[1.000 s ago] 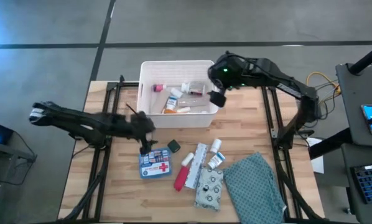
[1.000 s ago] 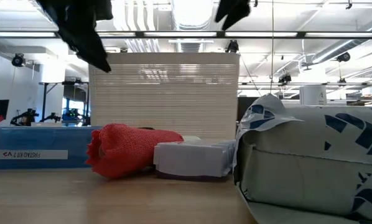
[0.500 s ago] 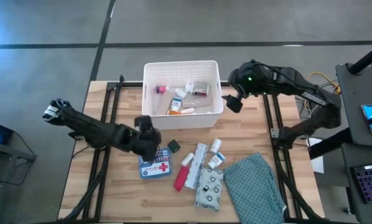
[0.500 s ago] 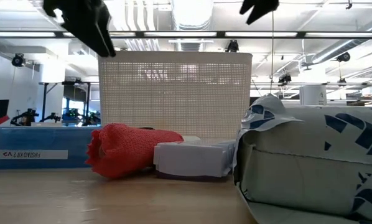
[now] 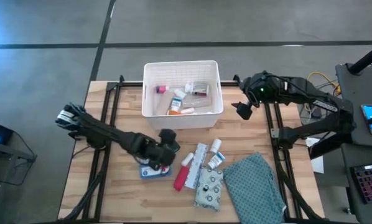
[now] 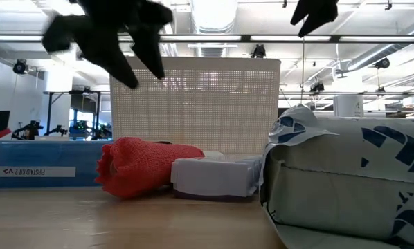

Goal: Pick & place medical supplies in basket/bin
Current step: Put the dark green bandage into the white bin

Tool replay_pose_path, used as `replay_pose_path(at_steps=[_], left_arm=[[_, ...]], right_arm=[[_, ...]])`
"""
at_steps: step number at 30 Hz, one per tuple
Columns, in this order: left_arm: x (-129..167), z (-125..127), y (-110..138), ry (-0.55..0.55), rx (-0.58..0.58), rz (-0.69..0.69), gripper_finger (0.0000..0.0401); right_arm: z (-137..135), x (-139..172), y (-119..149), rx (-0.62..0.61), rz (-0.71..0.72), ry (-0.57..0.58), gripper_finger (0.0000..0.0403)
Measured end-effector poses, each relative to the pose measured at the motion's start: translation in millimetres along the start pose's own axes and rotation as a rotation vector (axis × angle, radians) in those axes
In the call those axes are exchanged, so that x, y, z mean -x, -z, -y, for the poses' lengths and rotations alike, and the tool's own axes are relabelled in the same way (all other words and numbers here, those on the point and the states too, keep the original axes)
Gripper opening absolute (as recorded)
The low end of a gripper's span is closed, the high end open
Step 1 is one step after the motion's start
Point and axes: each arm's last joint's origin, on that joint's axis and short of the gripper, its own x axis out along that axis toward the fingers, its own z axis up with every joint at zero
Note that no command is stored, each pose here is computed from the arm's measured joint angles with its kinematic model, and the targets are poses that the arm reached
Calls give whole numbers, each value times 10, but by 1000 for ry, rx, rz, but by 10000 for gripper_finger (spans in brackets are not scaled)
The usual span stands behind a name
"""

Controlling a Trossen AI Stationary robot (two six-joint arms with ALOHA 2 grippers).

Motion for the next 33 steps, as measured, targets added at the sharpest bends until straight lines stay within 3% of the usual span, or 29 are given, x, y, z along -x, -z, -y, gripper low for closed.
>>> replay_pose_path(at_steps=[6,11,33], left_arm=[[-400,-10,27,18,-16,-114,237],[-607,8,-4,36,-32,-112,237],[-959,-211,204,282,124,-115,237]], right_arm=[[-75,15,59,8,30,-22,384],[-106,11,64,3,35,-20,384],[-105,9,69,2,38,-1,384]])
